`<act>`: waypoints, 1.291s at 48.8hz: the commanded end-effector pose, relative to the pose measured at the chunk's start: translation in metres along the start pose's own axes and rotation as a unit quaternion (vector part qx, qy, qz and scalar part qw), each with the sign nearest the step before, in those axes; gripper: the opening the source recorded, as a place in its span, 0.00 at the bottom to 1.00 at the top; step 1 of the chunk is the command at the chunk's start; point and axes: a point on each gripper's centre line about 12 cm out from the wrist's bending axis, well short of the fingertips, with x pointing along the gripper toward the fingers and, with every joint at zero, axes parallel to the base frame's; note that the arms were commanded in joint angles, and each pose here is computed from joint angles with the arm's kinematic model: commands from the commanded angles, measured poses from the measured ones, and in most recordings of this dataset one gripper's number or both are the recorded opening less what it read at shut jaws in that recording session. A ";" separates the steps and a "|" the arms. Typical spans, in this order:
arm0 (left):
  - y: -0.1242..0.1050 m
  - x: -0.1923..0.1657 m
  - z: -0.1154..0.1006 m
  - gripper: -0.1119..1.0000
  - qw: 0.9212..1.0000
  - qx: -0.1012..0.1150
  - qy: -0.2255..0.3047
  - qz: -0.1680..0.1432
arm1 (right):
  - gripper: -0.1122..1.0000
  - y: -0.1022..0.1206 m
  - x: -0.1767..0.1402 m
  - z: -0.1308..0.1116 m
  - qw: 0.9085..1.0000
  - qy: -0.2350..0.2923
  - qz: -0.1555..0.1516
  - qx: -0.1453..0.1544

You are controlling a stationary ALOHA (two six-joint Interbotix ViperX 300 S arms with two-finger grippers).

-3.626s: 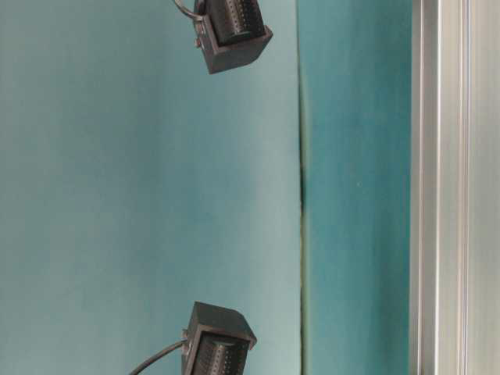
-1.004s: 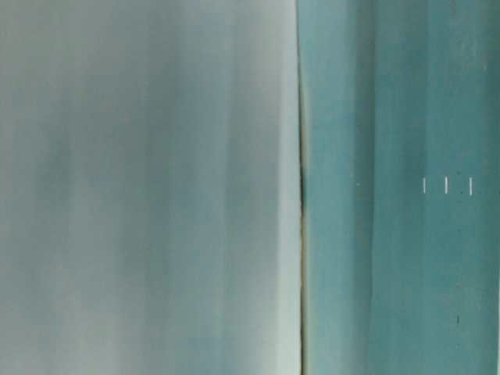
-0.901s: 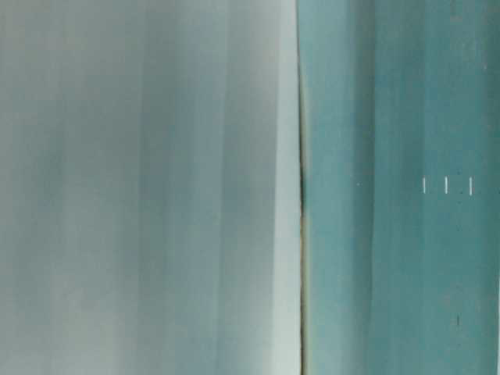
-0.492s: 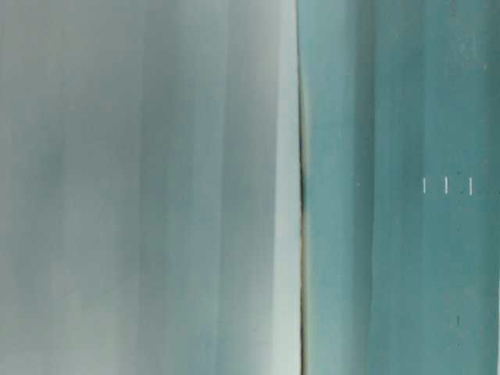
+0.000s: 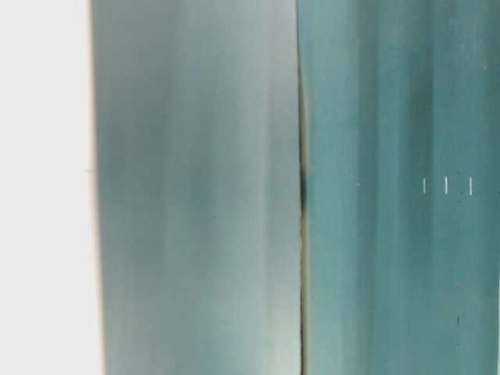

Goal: Lift the metal rail with both hands and move it towards you.
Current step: 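Lift the rail with both grippers and bring it toward the front, then lower the held rail back onto the table with both grippers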

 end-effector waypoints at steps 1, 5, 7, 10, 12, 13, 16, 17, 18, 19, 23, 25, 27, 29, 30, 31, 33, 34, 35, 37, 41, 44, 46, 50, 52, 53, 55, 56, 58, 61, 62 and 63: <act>0.009 0.014 0.001 0.36 0.999 -0.029 -0.027 0.000 | 0.46 -0.008 0.017 0.001 1.000 -0.015 -0.001 0.018; 0.012 0.031 -0.004 0.36 0.999 -0.031 -0.028 0.000 | 0.46 -0.010 0.037 -0.002 1.000 -0.015 -0.003 0.017; 0.013 0.040 -0.006 0.36 0.999 -0.033 -0.024 0.001 | 0.46 -0.011 0.049 -0.004 1.000 -0.016 -0.003 0.016; 0.015 0.050 -0.010 0.36 0.999 -0.035 -0.021 0.002 | 0.46 -0.013 0.063 -0.006 1.000 -0.020 -0.003 0.015; 0.016 0.056 -0.011 0.36 0.999 -0.037 -0.019 0.003 | 0.46 -0.014 0.070 -0.007 1.000 -0.025 -0.004 0.015; 0.017 0.059 -0.013 0.36 0.999 -0.037 -0.017 0.004 | 0.46 -0.014 0.074 -0.008 1.000 -0.027 -0.003 0.016; 0.018 0.066 -0.014 0.36 0.999 -0.039 -0.018 0.004 | 0.46 -0.016 0.084 -0.009 0.999 -0.036 -0.005 0.015; 0.019 0.070 -0.015 0.36 0.999 -0.040 -0.018 0.004 | 0.46 -0.016 0.087 -0.009 0.999 -0.039 -0.005 0.015; 0.019 0.073 -0.015 0.36 0.999 -0.040 -0.018 0.004 | 0.46 -0.016 0.090 -0.009 0.999 -0.041 -0.005 0.015; 0.020 0.075 -0.015 0.36 0.999 -0.041 -0.021 0.004 | 0.46 -0.017 0.092 -0.010 0.999 -0.043 -0.005 0.014; 0.021 0.086 -0.016 0.36 0.999 -0.042 -0.030 0.003 | 0.46 -0.017 0.103 -0.011 0.999 -0.048 -0.005 0.013; 0.022 0.093 -0.017 0.36 0.998 -0.043 -0.036 0.002 | 0.46 -0.017 0.107 -0.011 0.999 -0.050 -0.005 0.013; 0.024 0.100 -0.018 0.36 0.998 -0.046 -0.038 0.002 | 0.46 -0.018 0.114 -0.011 0.999 -0.050 -0.006 0.012; 0.026 0.108 -0.020 0.36 0.998 -0.049 -0.039 0.003 | 0.46 -0.018 0.120 -0.012 0.999 -0.047 -0.008 0.011; 0.027 0.112 -0.021 0.36 0.998 -0.050 -0.037 0.003 | 0.46 -0.018 0.123 -0.012 0.999 -0.046 -0.008 0.010; 0.027 0.116 -0.022 0.36 0.998 -0.051 -0.036 0.004 | 0.46 -0.018 0.125 -0.012 0.999 -0.046 -0.009 0.009; 0.027 0.122 -0.025 0.36 0.998 -0.049 -0.035 0.004 | 0.46 -0.018 0.131 -0.012 0.999 -0.044 -0.009 0.008; 0.027 0.126 -0.026 0.36 0.998 -0.050 -0.034 0.003 | 0.46 -0.018 0.134 -0.012 0.999 -0.043 -0.009 0.007; 0.027 0.128 -0.027 0.36 0.998 -0.051 -0.034 0.003 | 0.46 -0.018 0.136 -0.012 0.999 -0.043 -0.009 0.007; 0.027 0.133 -0.027 0.36 0.998 -0.051 -0.033 0.003 | 0.46 -0.018 0.140 -0.011 0.999 -0.045 -0.009 0.005; 0.027 0.141 -0.029 0.36 0.998 -0.055 -0.033 0.003 | 0.46 -0.017 0.148 -0.010 0.999 -0.048 -0.009 -0.007; 0.028 0.149 -0.031 0.36 0.998 -0.056 -0.033 0.003 | 0.46 -0.017 0.155 -0.009 0.999 -0.051 -0.009 -0.016; 0.028 0.153 -0.032 0.36 0.998 -0.056 -0.033 0.003 | 0.46 -0.018 0.161 -0.010 0.998 -0.051 -0.009 -0.020; 0.027 0.159 -0.035 0.36 0.998 -0.058 -0.032 0.002 | 0.46 -0.018 0.168 -0.009 0.998 -0.053 -0.009 -0.025; 0.027 0.162 -0.035 0.36 0.998 -0.060 -0.032 0.002 | 0.46 -0.018 0.170 -0.009 0.998 -0.054 -0.009 -0.026; 0.027 0.162 -0.035 0.36 0.998 -0.061 -0.031 0.002 | 0.46 -0.018 0.171 -0.009 0.998 -0.053 -0.009 -0.026; 0.028 0.164 -0.035 0.36 0.997 -0.063 -0.033 0.002 | 0.46 -0.018 0.173 -0.009 0.998 -0.054 -0.009 -0.026; 0.027 0.166 -0.036 0.36 0.998 -0.063 -0.032 0.002 | 0.46 -0.018 0.173 -0.009 0.998 -0.054 -0.009 -0.026; 0.028 0.169 -0.037 0.36 0.997 -0.064 -0.032 0.002 | 0.46 -0.018 0.175 -0.008 0.998 -0.055 -0.009 -0.026; 0.027 0.171 -0.037 0.36 0.997 -0.063 -0.036 0.001 | 0.46 -0.017 0.179 -0.008 0.998 -0.054 -0.008 -0.026; 0.027 0.172 -0.037 0.36 0.997 -0.063 -0.036 0.001 | 0.46 -0.017 0.180 -0.007 0.998 -0.056 -0.008 -0.026; 0.027 0.173 -0.037 0.36 0.997 -0.063 -0.037 0.001 | 0.46 -0.017 0.181 -0.007 0.998 -0.056 -0.008 -0.027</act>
